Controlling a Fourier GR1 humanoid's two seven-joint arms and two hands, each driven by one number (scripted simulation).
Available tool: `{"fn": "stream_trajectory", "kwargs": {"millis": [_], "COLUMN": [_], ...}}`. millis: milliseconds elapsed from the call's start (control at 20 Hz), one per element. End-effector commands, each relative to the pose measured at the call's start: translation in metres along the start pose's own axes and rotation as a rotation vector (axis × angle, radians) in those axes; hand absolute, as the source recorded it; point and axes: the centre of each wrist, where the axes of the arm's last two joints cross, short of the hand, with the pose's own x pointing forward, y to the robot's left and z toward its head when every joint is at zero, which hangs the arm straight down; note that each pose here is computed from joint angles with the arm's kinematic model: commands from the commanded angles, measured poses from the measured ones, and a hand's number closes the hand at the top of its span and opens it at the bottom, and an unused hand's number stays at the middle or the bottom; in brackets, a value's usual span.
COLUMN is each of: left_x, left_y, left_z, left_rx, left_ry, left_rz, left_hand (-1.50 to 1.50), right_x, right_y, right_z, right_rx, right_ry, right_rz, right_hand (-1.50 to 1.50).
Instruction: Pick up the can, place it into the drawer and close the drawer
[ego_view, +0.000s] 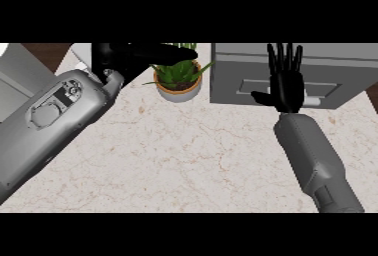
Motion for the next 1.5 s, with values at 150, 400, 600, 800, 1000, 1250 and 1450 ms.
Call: {"fn": "stream_trajectory", "kwargs": {"millis": [150,400,600,800,1000,1250,1450], "left_x": [-0.017,-0.012,-0.035,-0.028,-0.031,-0.036,-0.055], "left_y": [0.009,0.034,0.009,0.027,0.031,0.033,0.033], "left_z": [0.013,0.012,0.034,0.031,0.037,0.035,0.042], "left_rx": [-0.009,-0.010,-0.033,-0.029,-0.034,-0.012,-0.009], "left_ry": [-0.003,-0.006,-0.010,0.003,-0.020,-0.008,0.008], "left_rz": [-0.002,-0.012,-0.011,0.007,-0.005,0.014,0.000], "left_hand": [-1.50,-1.50,-1.50,-1.50,-1.50,-1.50,-1.50], "right_x": [0.005,0.014,0.018,0.031,0.034,0.058,0.050], "right_y": [-0.032,-0.030,-0.030,-0.034,-0.033,-0.042,-0.048], "right_z": [-0.066,-0.074,-0.077,-0.087,-0.086,-0.100,-0.106], "right_rx": [0.027,0.036,0.010,0.038,0.016,-0.013,-0.027], "right_ry": [-0.011,0.012,0.025,-0.013,0.010,0.016,0.043], "right_rz": [0.021,0.009,-0.007,-0.031,-0.168,-0.386,-0.502], "right_hand": [-1.50,-1.50,-1.50,-1.50,-1.50,-1.50,-1.50]}}
